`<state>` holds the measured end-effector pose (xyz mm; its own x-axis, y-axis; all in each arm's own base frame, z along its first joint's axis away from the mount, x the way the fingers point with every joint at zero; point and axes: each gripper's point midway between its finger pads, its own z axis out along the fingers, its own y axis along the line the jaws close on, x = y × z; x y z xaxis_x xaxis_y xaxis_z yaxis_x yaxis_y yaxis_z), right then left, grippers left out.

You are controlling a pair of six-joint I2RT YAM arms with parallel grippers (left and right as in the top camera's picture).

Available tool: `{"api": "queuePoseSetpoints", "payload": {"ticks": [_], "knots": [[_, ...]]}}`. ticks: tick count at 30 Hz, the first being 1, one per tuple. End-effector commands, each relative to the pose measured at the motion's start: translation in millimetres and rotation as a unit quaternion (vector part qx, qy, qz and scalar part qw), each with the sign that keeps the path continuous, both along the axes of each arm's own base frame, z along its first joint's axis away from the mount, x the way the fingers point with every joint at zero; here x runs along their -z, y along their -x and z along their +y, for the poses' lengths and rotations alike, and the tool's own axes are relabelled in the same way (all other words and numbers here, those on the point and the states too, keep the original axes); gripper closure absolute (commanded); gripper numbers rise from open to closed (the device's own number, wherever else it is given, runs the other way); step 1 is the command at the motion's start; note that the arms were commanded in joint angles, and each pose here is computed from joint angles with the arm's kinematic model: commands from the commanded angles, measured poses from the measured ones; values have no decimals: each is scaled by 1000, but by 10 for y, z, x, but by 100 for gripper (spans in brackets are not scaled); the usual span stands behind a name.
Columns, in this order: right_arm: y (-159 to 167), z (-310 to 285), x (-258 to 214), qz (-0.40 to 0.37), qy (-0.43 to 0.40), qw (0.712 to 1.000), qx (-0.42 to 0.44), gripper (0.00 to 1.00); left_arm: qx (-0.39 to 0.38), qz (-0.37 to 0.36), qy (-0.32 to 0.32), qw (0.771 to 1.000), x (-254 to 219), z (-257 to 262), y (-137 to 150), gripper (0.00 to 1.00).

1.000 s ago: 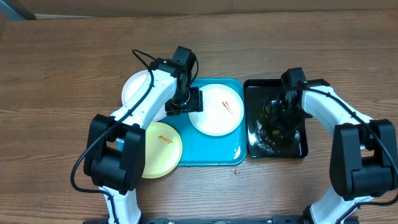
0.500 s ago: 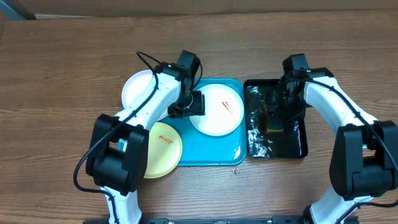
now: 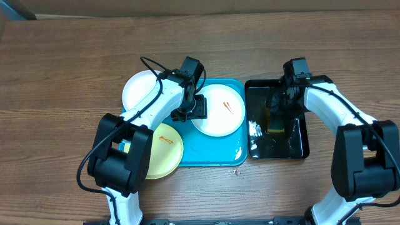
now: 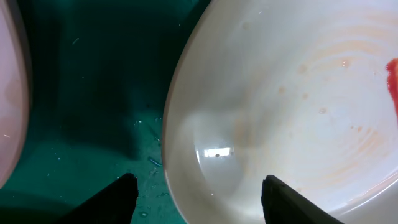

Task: Clean dirty plates on tray and stack at the side

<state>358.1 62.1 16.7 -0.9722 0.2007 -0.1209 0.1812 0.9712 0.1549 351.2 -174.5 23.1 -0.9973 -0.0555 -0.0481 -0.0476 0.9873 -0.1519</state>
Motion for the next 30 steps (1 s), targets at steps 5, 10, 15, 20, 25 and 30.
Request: {"api": "queuePoseSetpoints", "payload": {"ticks": [5,10,15,20,25,30], "knots": [[-57,54,-64,-8,-11,1000,0,61,-6,-2,-25,1000,90,78,-9,31],[88,36,-45,23,-7,1000,0,44,-7,2,-26,1000,125,91,24,32],[234,19,-14,51,-4,999,2,53,-7,-5,-23,1000,151,78,-2,54],[322,7,74,61,-3,998,2,92,-1,-10,-22,1000,148,75,-26,78],[314,7,79,58,-3,998,0,96,2,-6,-25,1000,136,159,-33,88],[191,22,-122,48,-3,999,-7,96,-4,6,-33,999,125,311,-27,96]]}}
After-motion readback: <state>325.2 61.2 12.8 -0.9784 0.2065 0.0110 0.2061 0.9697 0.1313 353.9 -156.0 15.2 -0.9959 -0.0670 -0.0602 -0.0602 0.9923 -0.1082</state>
